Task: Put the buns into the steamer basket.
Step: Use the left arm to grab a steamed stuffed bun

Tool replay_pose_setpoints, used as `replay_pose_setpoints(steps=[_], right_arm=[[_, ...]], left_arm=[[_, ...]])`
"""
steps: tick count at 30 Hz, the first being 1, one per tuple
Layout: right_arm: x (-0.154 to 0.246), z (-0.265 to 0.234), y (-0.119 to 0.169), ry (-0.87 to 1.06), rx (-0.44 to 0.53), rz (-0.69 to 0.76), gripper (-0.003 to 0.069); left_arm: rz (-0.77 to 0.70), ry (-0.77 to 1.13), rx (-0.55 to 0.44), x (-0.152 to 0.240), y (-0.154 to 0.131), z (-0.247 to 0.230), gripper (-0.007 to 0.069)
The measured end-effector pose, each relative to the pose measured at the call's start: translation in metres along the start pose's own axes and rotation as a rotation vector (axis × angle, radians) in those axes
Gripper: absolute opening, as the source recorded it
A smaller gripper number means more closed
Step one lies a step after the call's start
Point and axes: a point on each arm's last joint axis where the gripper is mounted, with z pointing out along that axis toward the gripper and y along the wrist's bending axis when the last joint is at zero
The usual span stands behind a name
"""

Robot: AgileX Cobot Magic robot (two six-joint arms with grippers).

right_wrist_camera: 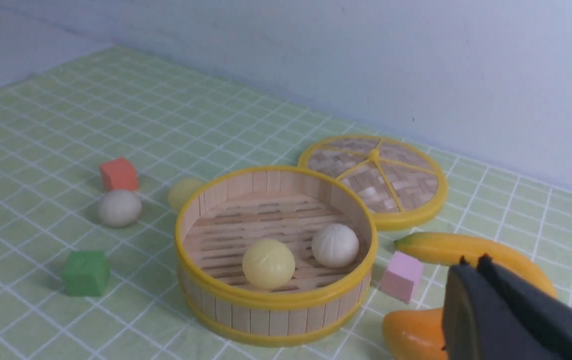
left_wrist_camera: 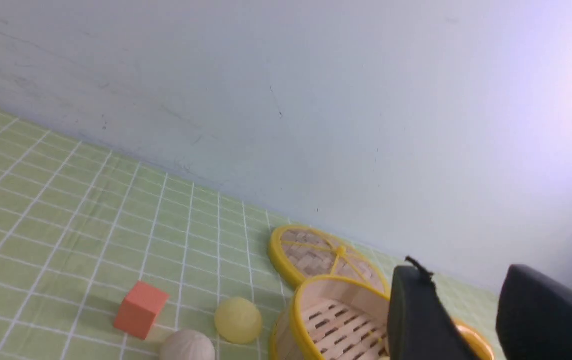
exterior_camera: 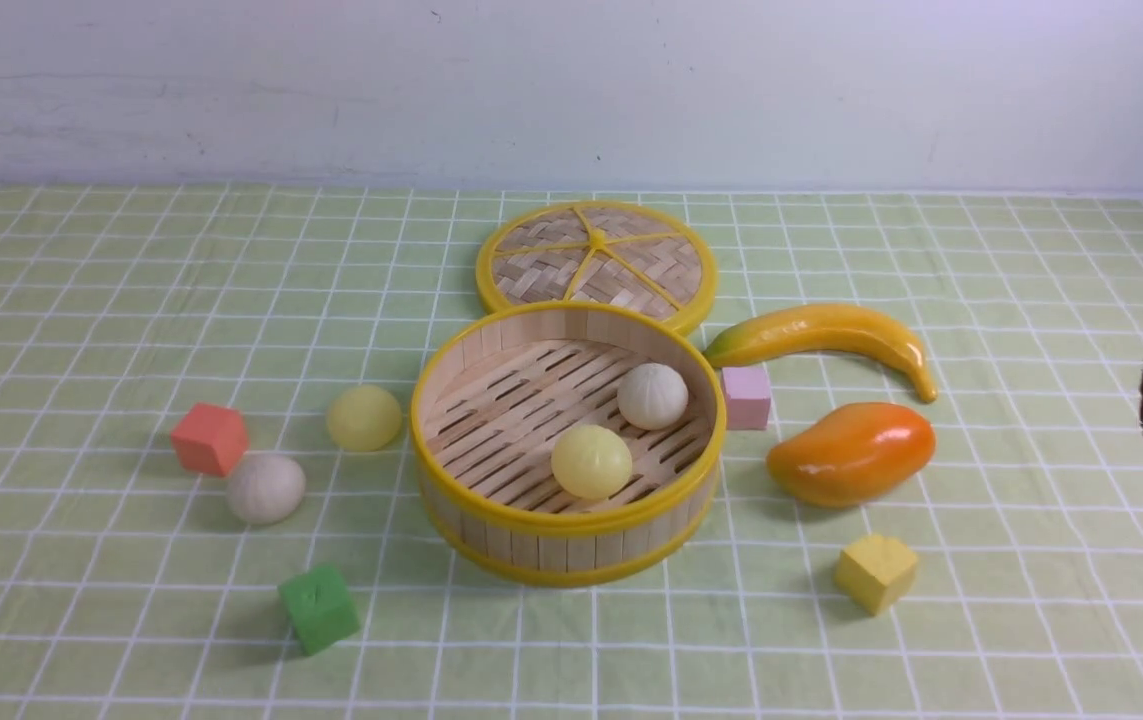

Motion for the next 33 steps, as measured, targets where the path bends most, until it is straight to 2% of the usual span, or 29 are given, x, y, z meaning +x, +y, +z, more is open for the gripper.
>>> replay_pose_setpoints(steps=[4, 8, 13, 18, 24, 29, 33], right_arm=[[0.022, -0.013, 0.001, -0.111, 0.018, 0.000, -0.0017], [0.029, -0.020, 0.001, -0.158, 0.018, 0.000, -0.0016], [0.039, -0.019, 0.001, -0.136, 0.001, -0.001, -0.0012], [0.041, -0.019, 0.001, -0.124, 0.016, 0.000, -0.0009], [0.042, -0.018, 0.002, -0.109, 0.014, 0.000, -0.0003], [0.048, -0.018, 0.001, -0.088, 0.018, 0.001, 0.0000], [0.062, -0.026, -0.003, -0.091, 0.082, 0.007, 0.0001]], left_arm=[[0.063, 0.128, -0.022, -0.040, -0.019, 0.026, 0.0238], [0.076, 0.214, -0.004, -0.062, -0.031, 0.056, 0.0238], [0.069, 0.303, -0.010, -0.061, -0.032, 0.089, 0.0238], [0.066, 0.296, -0.029, -0.058, -0.028, 0.110, 0.0238], [0.065, 0.296, -0.033, -0.057, -0.027, 0.115, 0.0238], [0.065, 0.379, -0.041, -0.050, -0.026, 0.111, 0.0238], [0.064, 0.407, -0.044, -0.048, -0.026, 0.110, 0.0238]])
